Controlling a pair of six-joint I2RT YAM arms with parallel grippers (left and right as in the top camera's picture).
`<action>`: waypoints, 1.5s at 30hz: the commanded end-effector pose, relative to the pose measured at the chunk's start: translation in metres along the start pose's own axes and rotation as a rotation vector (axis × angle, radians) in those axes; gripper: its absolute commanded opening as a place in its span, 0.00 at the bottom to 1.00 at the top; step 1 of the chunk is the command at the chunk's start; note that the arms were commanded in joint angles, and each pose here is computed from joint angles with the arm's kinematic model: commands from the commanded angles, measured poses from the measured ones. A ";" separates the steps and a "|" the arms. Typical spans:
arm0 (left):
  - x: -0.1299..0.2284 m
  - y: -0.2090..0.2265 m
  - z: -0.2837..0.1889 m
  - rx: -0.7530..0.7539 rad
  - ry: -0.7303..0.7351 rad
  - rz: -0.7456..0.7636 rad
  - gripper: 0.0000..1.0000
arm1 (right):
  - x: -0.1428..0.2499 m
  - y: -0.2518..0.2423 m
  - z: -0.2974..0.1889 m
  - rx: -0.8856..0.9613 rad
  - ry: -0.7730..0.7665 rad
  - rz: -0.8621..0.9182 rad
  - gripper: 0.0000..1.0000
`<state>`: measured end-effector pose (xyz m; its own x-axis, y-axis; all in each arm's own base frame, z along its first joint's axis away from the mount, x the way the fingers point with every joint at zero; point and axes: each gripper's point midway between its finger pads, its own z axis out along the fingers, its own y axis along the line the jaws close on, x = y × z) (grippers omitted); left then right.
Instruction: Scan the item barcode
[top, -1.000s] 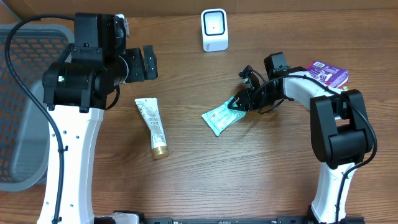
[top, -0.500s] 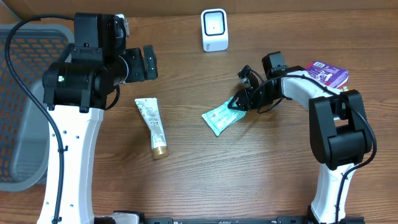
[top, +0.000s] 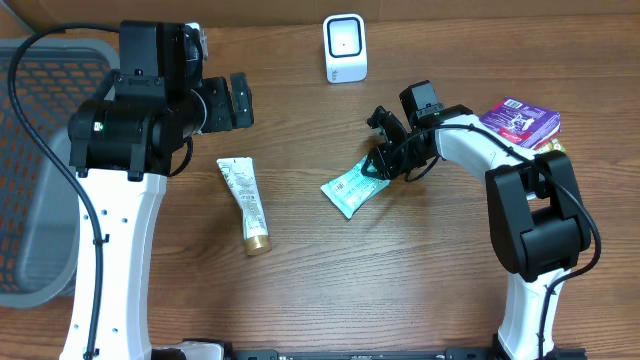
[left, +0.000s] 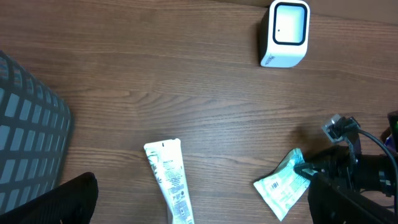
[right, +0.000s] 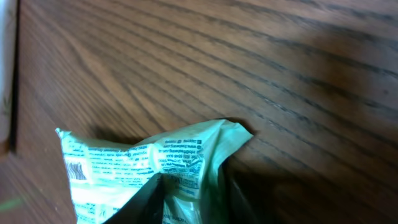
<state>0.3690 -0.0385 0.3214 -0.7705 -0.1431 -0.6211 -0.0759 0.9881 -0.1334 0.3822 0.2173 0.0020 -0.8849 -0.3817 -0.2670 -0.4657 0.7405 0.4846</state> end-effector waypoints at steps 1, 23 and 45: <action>-0.004 -0.002 -0.001 0.010 -0.010 0.013 1.00 | 0.063 -0.049 0.040 0.184 0.201 0.075 0.19; -0.004 -0.002 -0.001 0.010 -0.010 0.013 0.99 | -0.054 0.020 -0.139 0.095 -0.172 0.314 0.04; -0.004 -0.002 -0.001 0.010 -0.010 0.013 1.00 | -0.107 0.111 -0.317 0.280 -0.775 0.075 0.04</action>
<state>0.3690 -0.0385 0.3214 -0.7705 -0.1431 -0.6211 -0.0759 0.9881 -0.1334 0.4199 0.1652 0.3171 -0.6954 0.0925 -0.7126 -0.3136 0.8532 0.4168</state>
